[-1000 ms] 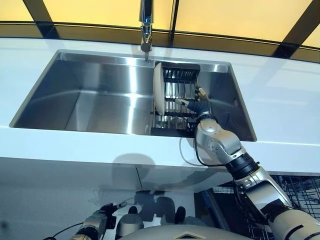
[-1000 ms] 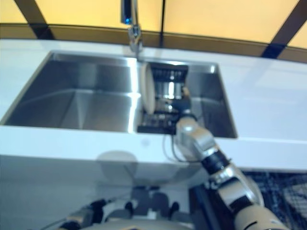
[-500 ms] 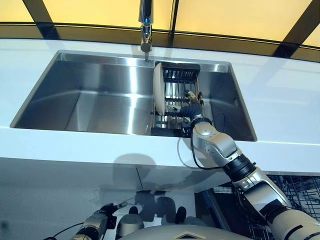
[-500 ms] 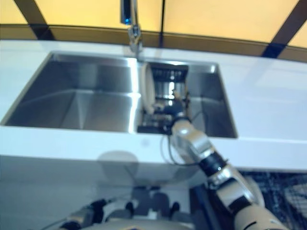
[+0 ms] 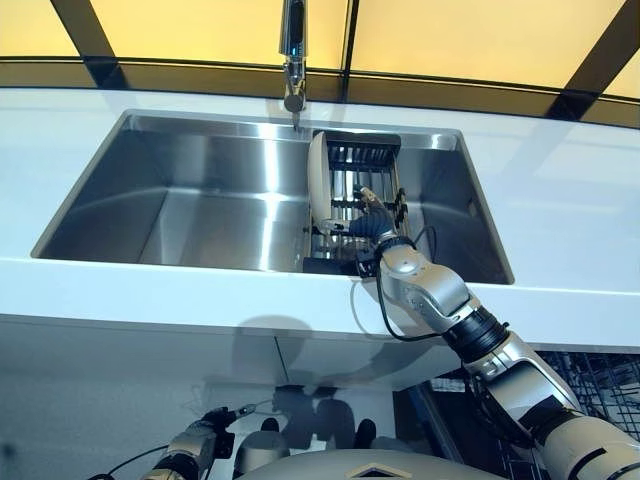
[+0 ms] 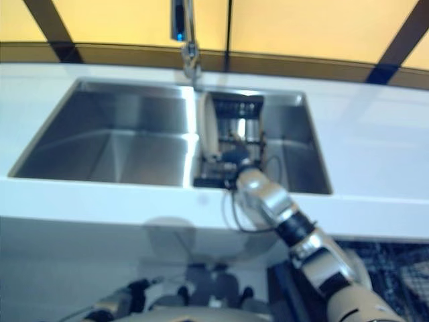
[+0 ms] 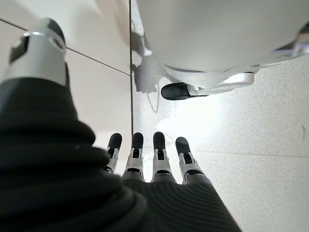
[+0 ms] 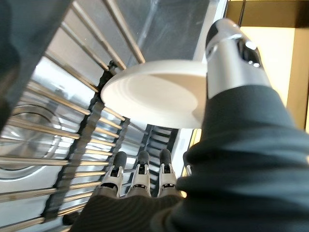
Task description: Take plates into dishwasher
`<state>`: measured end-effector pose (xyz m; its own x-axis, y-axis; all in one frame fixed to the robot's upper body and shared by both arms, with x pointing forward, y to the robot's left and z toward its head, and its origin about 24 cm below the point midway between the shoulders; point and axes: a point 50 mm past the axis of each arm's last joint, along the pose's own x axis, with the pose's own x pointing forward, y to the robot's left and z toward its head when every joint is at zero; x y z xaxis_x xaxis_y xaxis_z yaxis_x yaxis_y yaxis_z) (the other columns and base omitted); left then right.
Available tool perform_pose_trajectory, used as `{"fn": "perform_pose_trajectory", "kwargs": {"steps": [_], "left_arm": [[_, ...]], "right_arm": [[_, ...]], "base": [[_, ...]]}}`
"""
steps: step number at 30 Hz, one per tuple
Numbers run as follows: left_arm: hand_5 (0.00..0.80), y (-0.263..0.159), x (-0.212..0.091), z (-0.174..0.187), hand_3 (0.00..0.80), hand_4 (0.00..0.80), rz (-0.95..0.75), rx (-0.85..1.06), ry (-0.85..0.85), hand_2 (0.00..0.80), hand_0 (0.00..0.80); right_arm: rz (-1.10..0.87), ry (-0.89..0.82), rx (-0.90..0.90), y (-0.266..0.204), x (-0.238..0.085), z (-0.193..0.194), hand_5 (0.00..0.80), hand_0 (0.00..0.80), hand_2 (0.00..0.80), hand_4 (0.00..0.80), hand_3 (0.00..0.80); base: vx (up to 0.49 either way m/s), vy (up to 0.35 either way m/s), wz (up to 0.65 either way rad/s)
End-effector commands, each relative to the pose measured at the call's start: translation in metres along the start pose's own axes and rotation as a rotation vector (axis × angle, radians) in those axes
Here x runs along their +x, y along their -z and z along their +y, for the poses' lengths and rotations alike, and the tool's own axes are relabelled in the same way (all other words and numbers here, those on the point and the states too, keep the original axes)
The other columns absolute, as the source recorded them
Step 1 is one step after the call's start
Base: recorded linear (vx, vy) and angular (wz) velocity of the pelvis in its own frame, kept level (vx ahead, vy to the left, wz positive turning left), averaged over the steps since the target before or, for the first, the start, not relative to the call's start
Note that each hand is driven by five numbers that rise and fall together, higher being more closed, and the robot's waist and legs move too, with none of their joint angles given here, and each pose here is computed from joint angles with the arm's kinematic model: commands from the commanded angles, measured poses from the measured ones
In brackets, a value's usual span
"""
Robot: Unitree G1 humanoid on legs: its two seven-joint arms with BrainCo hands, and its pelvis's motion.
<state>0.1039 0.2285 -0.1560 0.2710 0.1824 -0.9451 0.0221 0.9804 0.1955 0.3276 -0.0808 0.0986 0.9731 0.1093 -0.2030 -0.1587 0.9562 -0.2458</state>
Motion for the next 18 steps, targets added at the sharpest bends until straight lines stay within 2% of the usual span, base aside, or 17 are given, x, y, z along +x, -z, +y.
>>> {"fn": "perform_pose_trajectory", "kwargs": {"steps": [1,9,18], "left_arm": [[0.000,-0.014,0.002,0.004,0.000,0.000,0.000,0.081,-0.025,0.000,0.000],[0.000,-0.016,0.002,0.005,0.000,0.000,0.001,0.086,-0.031,0.000,0.000],[0.000,-0.018,0.000,0.023,0.000,0.000,0.006,0.110,-0.064,0.000,0.000]], "right_arm": [[-0.158,0.020,-0.101,-0.047,0.008,-0.007,0.000,0.000,0.000,0.000,0.000],[-0.205,0.047,-0.149,-0.063,0.013,-0.022,0.000,0.000,0.000,0.000,0.000],[-0.276,0.207,-0.145,-0.098,0.010,-0.084,0.000,0.000,0.000,0.000,0.000]], "base": [[0.000,0.000,0.00],[0.000,0.000,0.00],[-0.001,-0.041,0.06]]}}
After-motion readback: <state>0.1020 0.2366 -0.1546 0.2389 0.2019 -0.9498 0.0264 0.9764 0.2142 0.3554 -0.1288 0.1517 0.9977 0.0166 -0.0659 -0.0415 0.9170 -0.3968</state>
